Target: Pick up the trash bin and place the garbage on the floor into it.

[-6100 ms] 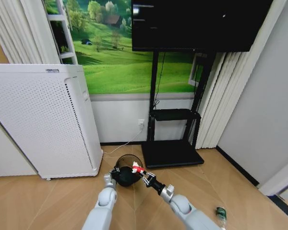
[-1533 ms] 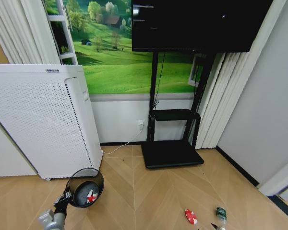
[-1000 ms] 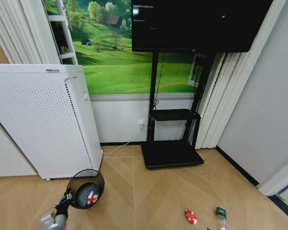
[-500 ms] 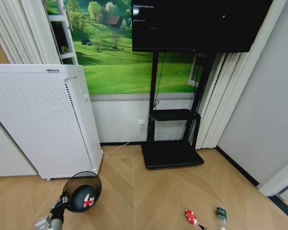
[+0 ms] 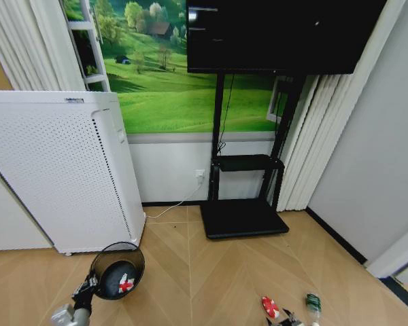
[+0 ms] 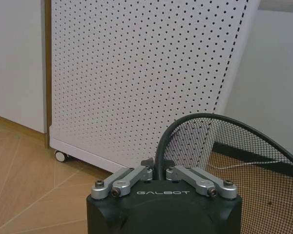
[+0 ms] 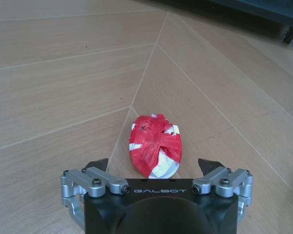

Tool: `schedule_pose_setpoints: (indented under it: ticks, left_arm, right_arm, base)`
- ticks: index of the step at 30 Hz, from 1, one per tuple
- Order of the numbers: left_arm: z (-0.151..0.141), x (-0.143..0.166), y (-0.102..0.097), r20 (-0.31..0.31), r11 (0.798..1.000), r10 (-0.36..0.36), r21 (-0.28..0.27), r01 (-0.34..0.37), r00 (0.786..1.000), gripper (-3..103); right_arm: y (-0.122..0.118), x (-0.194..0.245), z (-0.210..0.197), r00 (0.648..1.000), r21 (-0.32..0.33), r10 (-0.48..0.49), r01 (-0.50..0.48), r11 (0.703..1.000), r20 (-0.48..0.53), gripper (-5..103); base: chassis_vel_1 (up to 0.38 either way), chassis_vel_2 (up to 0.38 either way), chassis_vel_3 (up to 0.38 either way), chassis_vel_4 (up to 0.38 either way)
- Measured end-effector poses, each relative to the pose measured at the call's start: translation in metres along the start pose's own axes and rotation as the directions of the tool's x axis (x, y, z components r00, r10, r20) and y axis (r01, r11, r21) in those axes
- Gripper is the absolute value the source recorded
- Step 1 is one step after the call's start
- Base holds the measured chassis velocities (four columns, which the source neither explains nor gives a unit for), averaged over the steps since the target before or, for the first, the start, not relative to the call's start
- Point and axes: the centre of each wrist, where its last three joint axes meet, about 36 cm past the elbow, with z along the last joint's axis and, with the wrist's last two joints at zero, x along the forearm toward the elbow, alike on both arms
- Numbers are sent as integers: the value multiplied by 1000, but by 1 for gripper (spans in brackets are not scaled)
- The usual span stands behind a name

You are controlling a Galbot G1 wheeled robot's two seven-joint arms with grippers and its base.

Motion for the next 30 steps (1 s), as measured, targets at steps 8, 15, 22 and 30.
schedule_pose_setpoints:
  ticks: [8,15,22,30]
  left_arm:
    - [1,-2,5,-8,1000,-4,-9,4,1000,6]
    - [1,-4,3,-10,1000,-4,-5,3,1000,6]
    - [3,-5,0,-14,1000,-2,-3,2,1000,6]
    - [1,-5,0,-14,1000,-2,-5,2,1000,6]
  right_arm:
    - [10,-13,-7,1000,-4,-17,17,1000,6,100]
    - [8,-20,-13,1000,-1,-14,14,1000,8,100]
    - [3,-22,-11,1000,2,-22,22,1000,6,103]
    - [4,-23,-5,999,11,-50,49,999,15,79]
  base:
    - [0,0,0,0]
    - [0,0,0,0]
    - [0,0,0,0]
    - [0,0,0,0]
